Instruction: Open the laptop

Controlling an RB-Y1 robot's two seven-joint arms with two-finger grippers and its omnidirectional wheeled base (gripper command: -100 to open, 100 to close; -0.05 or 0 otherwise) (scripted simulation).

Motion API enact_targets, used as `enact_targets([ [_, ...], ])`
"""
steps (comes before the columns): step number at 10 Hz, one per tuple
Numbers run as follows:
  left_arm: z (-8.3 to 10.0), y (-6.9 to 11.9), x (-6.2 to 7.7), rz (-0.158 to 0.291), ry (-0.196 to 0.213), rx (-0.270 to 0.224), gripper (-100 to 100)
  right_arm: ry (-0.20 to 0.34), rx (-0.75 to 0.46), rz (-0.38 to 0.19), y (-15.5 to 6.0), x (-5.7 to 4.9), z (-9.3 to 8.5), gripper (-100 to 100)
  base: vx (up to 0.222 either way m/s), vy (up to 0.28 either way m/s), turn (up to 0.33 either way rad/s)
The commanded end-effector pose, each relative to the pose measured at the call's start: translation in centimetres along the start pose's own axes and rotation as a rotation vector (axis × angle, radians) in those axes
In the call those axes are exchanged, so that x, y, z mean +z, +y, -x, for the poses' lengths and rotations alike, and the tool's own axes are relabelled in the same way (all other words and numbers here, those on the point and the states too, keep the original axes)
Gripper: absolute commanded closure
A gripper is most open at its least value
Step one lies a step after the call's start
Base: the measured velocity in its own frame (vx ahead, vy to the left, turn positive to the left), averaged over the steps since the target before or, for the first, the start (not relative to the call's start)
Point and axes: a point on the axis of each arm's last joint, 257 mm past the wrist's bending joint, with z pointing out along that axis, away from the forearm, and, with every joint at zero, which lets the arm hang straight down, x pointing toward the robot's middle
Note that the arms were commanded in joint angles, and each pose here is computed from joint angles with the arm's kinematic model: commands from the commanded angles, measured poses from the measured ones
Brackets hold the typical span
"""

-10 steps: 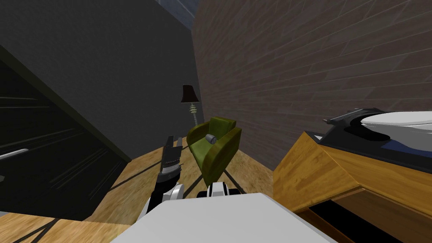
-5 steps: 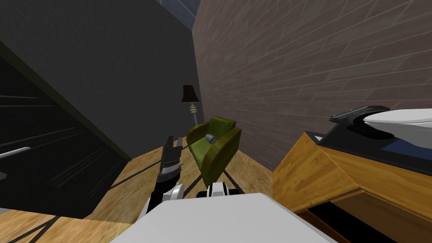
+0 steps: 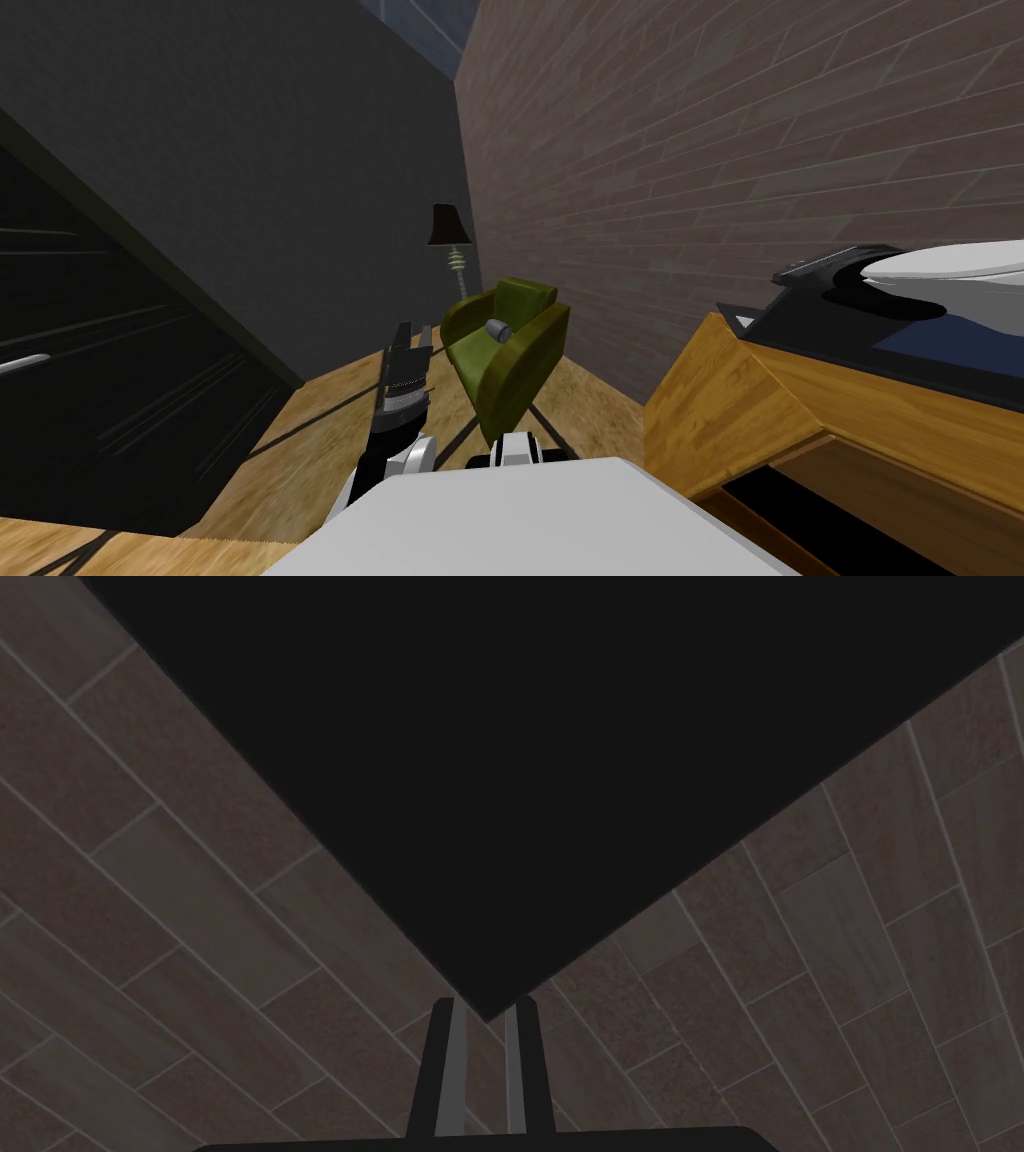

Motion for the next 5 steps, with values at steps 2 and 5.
enact_targets([
  [2, 0.0, 0.0, 0.0, 0.0, 0.0, 0.0, 0, 0.0, -0.004, 0.017, 0.6, -0.05, 0.05, 100, 0.003, -0.007, 0.02],
  [5, 0.0, 0.0, 0.0, 0.0, 0.0, 0.0, 0, 0.0, -0.004, 0.017, 0.6, -0.05, 0.05, 100, -0.001, 0.001, -0.004],
])
